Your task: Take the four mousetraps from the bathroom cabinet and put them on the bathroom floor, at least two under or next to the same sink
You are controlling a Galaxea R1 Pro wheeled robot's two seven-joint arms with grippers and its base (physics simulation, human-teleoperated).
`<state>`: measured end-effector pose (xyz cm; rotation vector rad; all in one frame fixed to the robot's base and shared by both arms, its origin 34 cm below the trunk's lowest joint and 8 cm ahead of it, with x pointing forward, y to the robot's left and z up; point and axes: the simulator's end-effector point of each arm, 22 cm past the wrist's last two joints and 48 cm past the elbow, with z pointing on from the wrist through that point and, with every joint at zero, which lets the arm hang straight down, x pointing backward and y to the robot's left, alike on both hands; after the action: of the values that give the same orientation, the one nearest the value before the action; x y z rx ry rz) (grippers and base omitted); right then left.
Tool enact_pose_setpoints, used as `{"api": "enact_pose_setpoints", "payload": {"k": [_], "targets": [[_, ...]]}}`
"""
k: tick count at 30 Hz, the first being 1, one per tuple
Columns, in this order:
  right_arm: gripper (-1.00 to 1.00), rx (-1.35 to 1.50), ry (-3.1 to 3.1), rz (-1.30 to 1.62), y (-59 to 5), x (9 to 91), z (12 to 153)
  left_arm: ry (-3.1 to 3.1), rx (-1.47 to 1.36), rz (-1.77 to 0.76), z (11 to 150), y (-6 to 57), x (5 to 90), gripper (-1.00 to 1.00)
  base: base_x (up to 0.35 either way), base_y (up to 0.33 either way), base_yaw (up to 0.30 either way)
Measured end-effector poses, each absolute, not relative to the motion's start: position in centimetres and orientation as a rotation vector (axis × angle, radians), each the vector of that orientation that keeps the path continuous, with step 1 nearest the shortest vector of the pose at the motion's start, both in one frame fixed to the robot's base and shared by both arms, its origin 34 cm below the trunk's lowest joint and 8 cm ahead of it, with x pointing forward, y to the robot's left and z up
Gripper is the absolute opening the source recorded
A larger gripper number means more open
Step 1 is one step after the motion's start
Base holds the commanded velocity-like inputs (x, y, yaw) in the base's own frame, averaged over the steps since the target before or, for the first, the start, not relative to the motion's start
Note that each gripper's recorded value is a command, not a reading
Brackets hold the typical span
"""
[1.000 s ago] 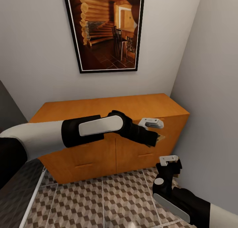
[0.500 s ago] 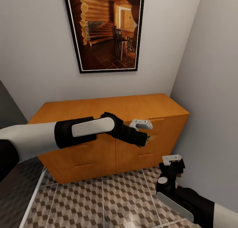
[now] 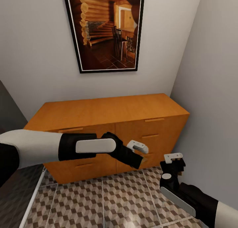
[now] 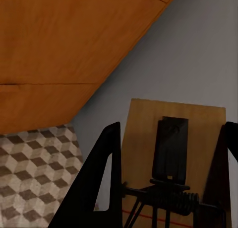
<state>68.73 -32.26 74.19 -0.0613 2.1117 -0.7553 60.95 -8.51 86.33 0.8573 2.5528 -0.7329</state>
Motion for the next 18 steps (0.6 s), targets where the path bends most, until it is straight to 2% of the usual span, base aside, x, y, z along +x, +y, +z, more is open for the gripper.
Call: {"api": "enact_pose_setpoints", "payload": {"k": [18], "targets": [[-1.0,-0.151,2.194,-0.63,-30.6,68.9,71.1,2.735,0.866,-0.74,77.2,-6.7,53.6,-1.0,0.0,0.0,0.0]]}}
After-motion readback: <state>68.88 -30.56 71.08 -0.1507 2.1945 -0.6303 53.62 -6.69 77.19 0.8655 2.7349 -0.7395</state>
